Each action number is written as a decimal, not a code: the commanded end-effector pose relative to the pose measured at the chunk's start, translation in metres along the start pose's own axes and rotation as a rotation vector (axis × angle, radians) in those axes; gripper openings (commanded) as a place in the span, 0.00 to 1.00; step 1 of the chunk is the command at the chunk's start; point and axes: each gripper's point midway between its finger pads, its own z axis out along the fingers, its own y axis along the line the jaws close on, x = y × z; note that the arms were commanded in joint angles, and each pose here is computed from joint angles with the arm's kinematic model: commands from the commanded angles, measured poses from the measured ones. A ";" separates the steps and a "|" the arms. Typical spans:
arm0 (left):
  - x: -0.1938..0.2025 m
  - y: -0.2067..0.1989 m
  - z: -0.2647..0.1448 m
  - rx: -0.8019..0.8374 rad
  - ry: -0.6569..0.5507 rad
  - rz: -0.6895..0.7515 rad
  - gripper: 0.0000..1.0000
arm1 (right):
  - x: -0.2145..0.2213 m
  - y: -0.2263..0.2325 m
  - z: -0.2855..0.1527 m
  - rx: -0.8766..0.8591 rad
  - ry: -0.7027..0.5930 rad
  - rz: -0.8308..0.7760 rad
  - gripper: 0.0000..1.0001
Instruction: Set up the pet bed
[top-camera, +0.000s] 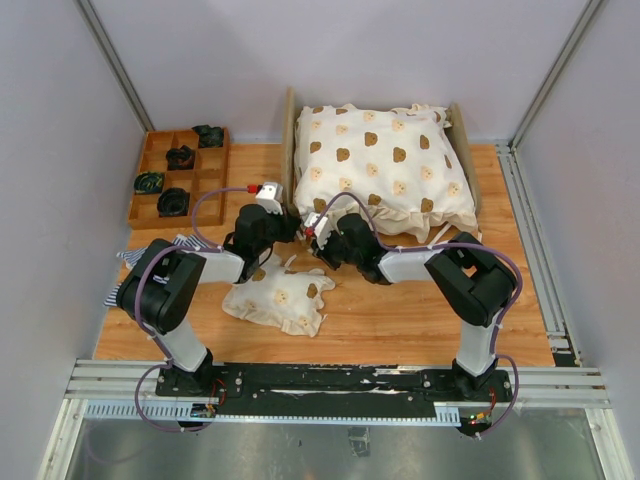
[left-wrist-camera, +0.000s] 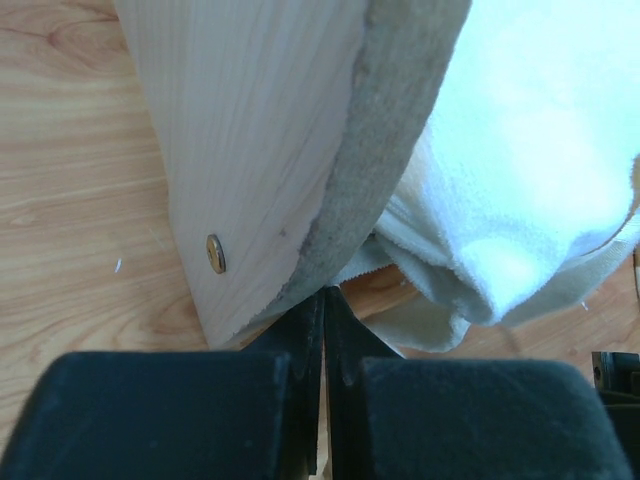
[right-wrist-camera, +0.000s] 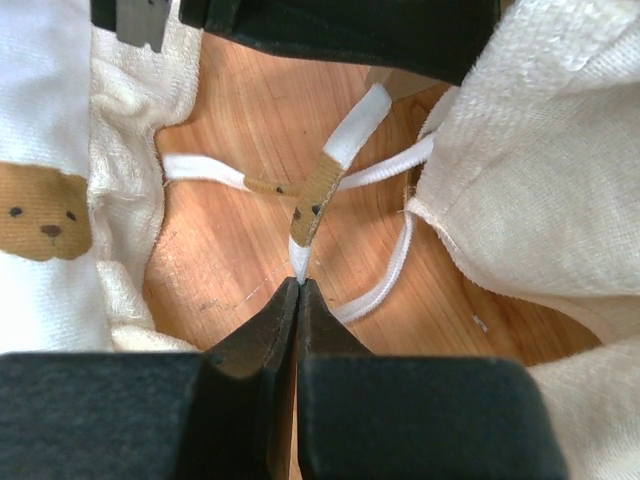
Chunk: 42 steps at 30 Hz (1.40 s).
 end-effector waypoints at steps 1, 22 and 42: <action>-0.014 -0.002 0.003 0.003 -0.064 0.014 0.00 | -0.009 -0.010 -0.004 0.021 -0.017 0.016 0.00; -0.009 -0.015 -0.035 0.051 -0.063 -0.078 0.00 | -0.025 -0.050 -0.003 0.032 -0.019 -0.138 0.00; -0.011 -0.030 -0.051 0.117 -0.061 -0.138 0.00 | -0.074 -0.059 0.023 0.038 -0.262 -0.619 0.00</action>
